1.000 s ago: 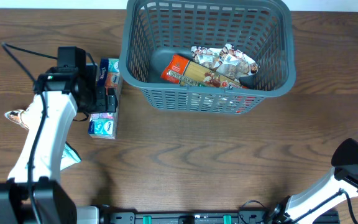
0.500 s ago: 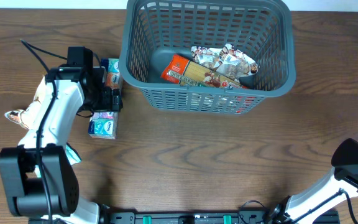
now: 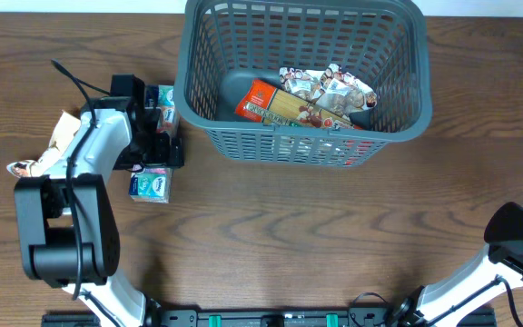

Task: Pack container
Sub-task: 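Grasp the tissue box pack with the left gripper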

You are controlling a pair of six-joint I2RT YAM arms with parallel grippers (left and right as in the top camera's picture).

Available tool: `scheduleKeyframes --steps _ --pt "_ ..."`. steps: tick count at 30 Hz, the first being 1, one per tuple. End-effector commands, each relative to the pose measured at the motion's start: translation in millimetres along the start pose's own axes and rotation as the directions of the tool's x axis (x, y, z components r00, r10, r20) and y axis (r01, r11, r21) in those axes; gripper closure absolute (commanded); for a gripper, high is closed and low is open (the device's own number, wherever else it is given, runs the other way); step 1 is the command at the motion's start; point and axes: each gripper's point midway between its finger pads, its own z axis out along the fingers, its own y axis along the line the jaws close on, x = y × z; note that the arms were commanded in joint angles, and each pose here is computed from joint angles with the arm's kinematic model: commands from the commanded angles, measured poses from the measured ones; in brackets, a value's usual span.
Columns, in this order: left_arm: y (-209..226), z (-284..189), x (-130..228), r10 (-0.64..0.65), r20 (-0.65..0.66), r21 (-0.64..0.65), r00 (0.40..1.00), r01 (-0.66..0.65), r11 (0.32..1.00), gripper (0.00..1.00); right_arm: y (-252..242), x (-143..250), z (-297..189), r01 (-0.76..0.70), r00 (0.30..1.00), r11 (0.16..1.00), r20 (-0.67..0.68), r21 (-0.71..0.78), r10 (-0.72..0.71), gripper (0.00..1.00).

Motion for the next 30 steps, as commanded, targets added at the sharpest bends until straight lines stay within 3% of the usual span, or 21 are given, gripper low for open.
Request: scheduleKeyframes --steps 1,11,12,14,16,18,25,28,30 --pt "1 7 -4 0.011 -0.012 0.003 1.000 -0.011 1.000 0.01 -2 2 6 -0.011 1.000 1.000 -0.014 0.010 0.011 0.01" --pt "2 27 0 0.008 -0.059 0.004 0.998 -0.008 1.000 0.01 -2 2 6 -0.011 1.000 1.000 -0.015 0.010 0.011 0.01" --pt "3 27 0 0.008 -0.056 0.003 0.998 -0.008 1.000 0.09 -2 2 6 -0.011 1.000 1.000 -0.014 0.010 0.011 0.01" --pt "3 27 -2 0.008 -0.050 0.003 0.999 -0.008 1.000 0.48 -2 2 6 -0.011 1.000 1.000 -0.015 0.010 0.011 0.01" --pt "3 27 -4 0.008 -0.043 0.002 0.999 -0.008 1.000 0.77 -2 2 6 -0.011 1.000 1.000 -0.015 0.010 0.011 0.01" --pt "3 27 -5 0.004 -0.038 -0.002 0.999 -0.004 1.000 0.94 -2 2 6 -0.011 1.000 1.000 -0.014 0.010 0.011 0.01" --pt "11 24 -7 -0.023 -0.027 -0.044 0.999 0.022 0.999 0.94 -2 2 6 -0.011 1.000 1.000 -0.015 0.010 0.011 0.01" --pt "40 9 -10 -0.149 0.031 -0.186 0.988 0.153 0.971 0.94 -2 2 6 -0.011 1.000 1.000 -0.014 0.010 0.011 0.01" --pt "55 -8 -14 -0.217 0.092 -0.210 0.972 0.232 0.950 0.94 -2 2 6 -0.011 1.000 1.000 -0.014 0.010 0.011 0.01"
